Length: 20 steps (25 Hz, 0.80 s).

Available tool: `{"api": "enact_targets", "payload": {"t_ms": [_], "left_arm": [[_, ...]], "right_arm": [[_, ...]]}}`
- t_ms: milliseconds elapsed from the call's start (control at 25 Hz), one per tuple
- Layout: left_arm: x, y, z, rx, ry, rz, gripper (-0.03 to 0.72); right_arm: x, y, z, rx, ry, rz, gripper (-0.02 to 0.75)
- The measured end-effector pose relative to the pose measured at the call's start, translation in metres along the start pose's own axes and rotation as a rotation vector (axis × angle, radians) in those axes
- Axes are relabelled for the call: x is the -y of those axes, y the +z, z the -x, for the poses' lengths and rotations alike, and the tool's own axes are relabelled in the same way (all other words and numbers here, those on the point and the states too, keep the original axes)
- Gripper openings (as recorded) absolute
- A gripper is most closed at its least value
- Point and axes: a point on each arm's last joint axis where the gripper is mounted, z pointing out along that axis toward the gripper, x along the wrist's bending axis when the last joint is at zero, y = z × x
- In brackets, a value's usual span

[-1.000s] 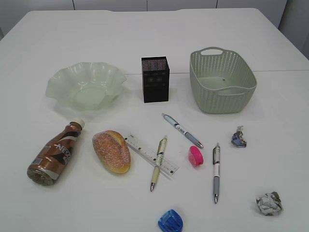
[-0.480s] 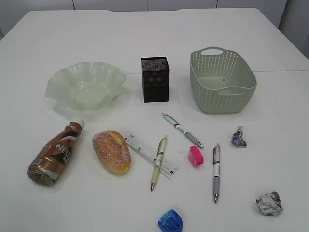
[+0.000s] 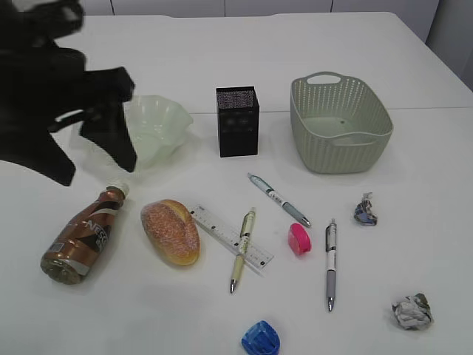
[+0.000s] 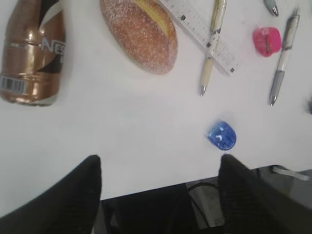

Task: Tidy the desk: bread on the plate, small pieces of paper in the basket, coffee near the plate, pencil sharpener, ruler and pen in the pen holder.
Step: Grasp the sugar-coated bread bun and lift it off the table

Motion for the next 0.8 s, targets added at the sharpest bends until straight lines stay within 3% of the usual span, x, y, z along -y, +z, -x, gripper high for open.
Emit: {"api": "enact_targets", "payload": {"t_ms": [360, 800], "left_arm": [[-0.031, 0.079, 0.007, -0.009, -0.098, -0.088, 0.541], [-0.049, 0.113, 0.005, -0.017, -0.114, -0.048, 0.541]], "right_arm": [[0.0, 0.0, -0.004, -0.04, 0.015, -0.008, 0.35], [0.001, 0.0, -0.01, -0.105, 0.036, -0.018, 0.35]]}}
